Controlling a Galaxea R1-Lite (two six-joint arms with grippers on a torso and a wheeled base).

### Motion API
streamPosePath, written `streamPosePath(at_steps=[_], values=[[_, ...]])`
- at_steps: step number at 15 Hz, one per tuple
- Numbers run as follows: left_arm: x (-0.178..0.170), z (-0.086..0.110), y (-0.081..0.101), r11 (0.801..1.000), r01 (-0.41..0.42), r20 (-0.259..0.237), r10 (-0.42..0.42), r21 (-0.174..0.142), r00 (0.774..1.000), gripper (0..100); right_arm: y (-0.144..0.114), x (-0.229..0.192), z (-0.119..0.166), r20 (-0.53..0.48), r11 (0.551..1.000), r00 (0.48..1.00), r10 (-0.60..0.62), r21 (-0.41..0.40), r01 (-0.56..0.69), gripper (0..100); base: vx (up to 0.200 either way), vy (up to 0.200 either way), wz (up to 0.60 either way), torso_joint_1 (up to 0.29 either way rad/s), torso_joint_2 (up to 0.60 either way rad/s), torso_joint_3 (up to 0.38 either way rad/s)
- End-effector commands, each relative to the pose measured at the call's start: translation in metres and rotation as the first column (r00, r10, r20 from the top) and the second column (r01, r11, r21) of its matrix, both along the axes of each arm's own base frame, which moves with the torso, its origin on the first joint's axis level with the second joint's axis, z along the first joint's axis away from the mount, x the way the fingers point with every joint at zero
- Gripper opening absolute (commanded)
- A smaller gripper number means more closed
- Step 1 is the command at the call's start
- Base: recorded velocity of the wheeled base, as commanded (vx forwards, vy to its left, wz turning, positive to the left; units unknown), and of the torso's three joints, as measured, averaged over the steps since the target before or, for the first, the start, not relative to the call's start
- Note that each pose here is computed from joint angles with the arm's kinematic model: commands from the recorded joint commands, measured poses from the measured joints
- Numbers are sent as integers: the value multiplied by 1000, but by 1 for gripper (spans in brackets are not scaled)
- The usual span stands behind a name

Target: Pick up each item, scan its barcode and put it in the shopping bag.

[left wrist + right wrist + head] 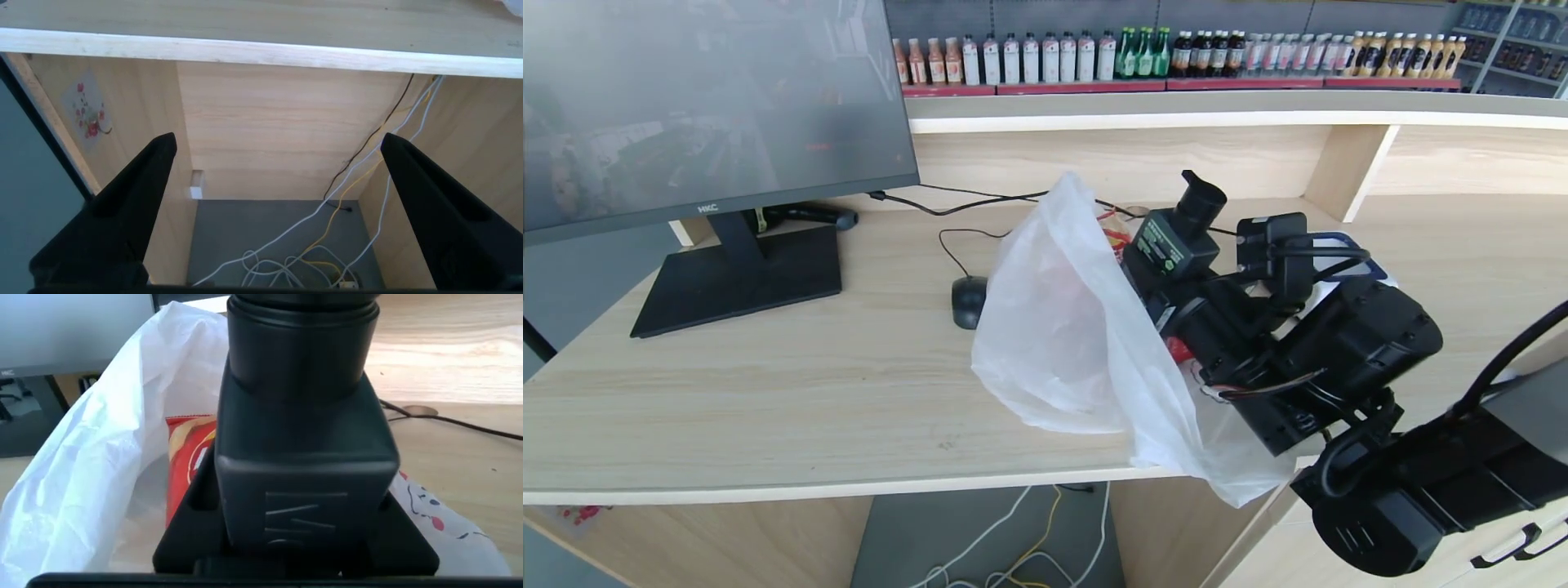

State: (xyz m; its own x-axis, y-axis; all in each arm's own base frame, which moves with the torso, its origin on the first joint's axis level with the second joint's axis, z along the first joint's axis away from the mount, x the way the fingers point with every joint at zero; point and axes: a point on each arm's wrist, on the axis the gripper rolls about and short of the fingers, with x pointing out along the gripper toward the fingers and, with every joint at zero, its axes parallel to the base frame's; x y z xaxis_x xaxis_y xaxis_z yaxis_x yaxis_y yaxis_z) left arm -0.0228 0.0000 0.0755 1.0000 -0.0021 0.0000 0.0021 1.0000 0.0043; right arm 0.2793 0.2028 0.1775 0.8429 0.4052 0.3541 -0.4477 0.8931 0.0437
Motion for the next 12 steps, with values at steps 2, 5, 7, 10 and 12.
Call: streamPosePath(at_steps=[2,5,7,10,12], values=[[0,0,0,1000,1,0,-1,0,1000,100,-7,-12,26,61,999,998,7,52,-10,0,0,0,0,0,0,0],[0,0,0,1000,-1,0,1,-1,1000,100,-7,-22,38,62,989,997,46,135,-54,0,0,0,0,0,0,0],[0,0,0,1000,-1,0,1,-1,1000,100,-1,-19,35,-6,958,997,75,277,-70,0,0,0,0,0,0,0],[0,0,0,1000,1,0,-1,0,1000,100,8,-9,37,-129,900,976,173,424,-104,0,0,0,0,0,0,0],[0,0,0,1000,-1,0,1,0,1000,100,12,7,46,-171,858,963,210,505,-98,0,0,0,0,0,0,0]])
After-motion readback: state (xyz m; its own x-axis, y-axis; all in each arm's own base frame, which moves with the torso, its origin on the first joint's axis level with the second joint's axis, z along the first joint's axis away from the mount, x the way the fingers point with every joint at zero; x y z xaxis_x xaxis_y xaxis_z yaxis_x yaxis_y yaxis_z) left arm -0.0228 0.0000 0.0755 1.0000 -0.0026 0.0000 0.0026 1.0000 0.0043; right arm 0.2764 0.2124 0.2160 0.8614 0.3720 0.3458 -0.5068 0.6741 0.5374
